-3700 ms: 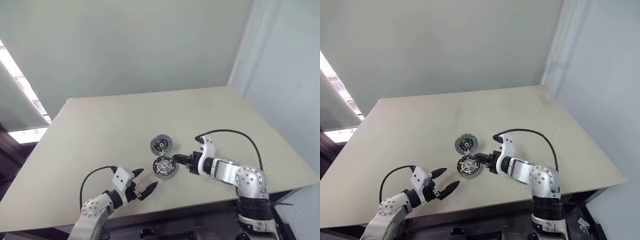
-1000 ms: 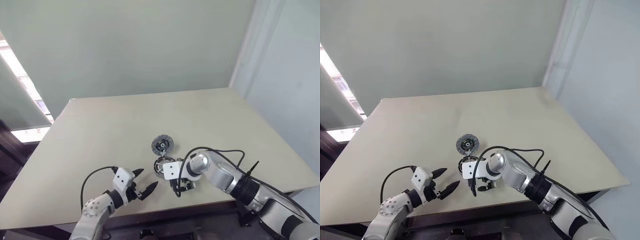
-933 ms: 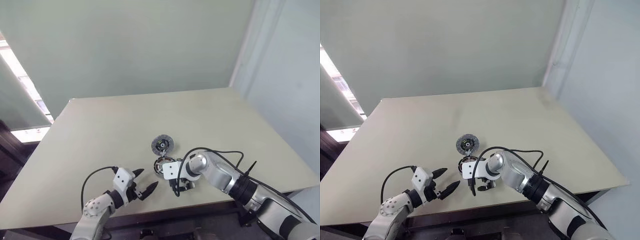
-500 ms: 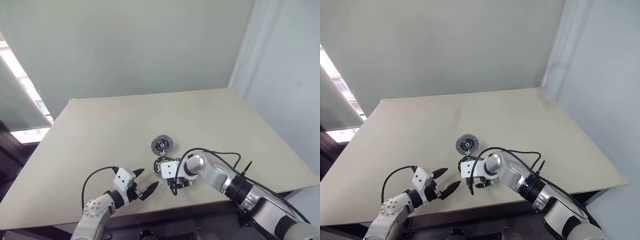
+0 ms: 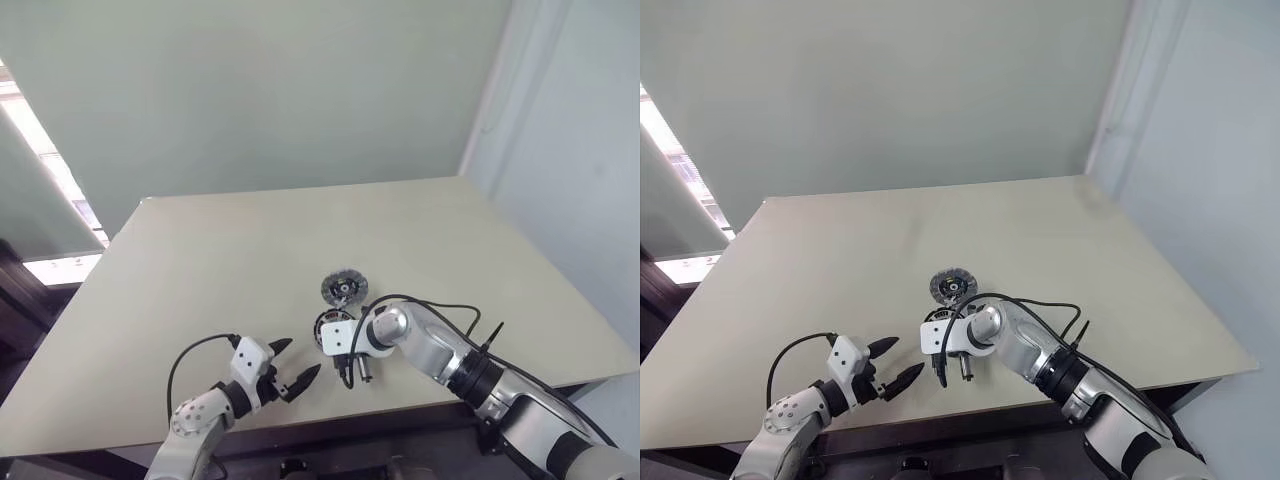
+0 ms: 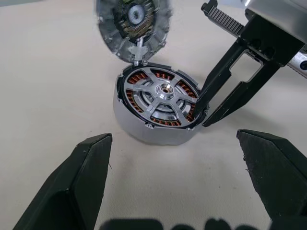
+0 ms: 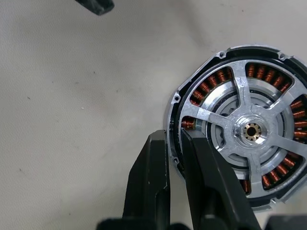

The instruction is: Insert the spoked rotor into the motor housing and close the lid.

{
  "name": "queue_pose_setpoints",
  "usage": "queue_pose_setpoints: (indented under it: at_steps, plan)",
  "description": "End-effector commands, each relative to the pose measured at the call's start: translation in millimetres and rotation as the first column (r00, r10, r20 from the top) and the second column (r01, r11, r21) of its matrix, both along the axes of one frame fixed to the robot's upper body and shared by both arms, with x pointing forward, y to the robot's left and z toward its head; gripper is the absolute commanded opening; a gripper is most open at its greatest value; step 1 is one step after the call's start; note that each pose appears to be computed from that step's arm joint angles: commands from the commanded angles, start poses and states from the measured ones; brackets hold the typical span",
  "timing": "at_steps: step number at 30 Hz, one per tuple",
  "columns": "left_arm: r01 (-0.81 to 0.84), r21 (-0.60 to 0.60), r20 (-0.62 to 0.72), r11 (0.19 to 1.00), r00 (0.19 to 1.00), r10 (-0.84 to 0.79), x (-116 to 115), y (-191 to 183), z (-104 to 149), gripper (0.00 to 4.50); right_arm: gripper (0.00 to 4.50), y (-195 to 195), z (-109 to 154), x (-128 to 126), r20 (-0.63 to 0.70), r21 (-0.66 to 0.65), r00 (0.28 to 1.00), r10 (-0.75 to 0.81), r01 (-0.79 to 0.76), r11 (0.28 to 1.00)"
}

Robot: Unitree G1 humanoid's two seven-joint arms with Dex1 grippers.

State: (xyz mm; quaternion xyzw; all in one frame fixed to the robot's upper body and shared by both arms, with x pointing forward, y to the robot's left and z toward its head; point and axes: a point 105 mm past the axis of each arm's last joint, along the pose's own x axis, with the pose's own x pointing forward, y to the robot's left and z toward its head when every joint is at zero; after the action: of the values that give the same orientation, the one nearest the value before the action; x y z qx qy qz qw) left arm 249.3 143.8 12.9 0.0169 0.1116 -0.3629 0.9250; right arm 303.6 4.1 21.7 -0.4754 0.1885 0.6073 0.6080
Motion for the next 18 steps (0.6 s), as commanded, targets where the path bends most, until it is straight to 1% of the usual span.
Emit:
queue_pose_setpoints:
  at_steps: [1, 6, 9, 13, 16, 18]
  plan:
    - [0.000, 0.000, 0.043, 1.000, 0.999, 0.000, 4, 0, 9, 4.50, 0.10, 2, 9, 7, 0.032, 0.035, 0.999, -0.025, 0.023, 0.999]
    - [-0.003, 0.002, 0.043, 1.000, 0.999, 0.003, 5, 1, 9, 4.50, 0.10, 9, 18, 5, 0.020, 0.092, 0.997, -0.078, 0.076, 0.993]
    - [-0.010, 0.006, 0.045, 1.000, 0.999, 0.009, 5, 4, 9, 4.50, 0.10, 15, 25, -4, -0.048, 0.140, 0.994, -0.103, 0.109, 0.984]
    - [-0.016, 0.009, 0.040, 1.000, 0.999, 0.016, 5, 7, 9, 4.50, 0.10, 18, 31, -12, -0.116, 0.161, 0.981, -0.155, 0.173, 0.972]
    - [-0.007, 0.021, 0.009, 1.000, 1.000, 0.007, 1, 9, 4, 4.50, 0.10, 25, 42, -20, -0.207, 0.180, 0.948, -0.243, 0.281, 0.943]
    - [-0.012, 0.015, 0.004, 1.000, 1.000, 0.012, 0, 9, 4, 4.50, 0.10, 30, 46, -25, -0.243, 0.189, 0.933, -0.264, 0.312, 0.931]
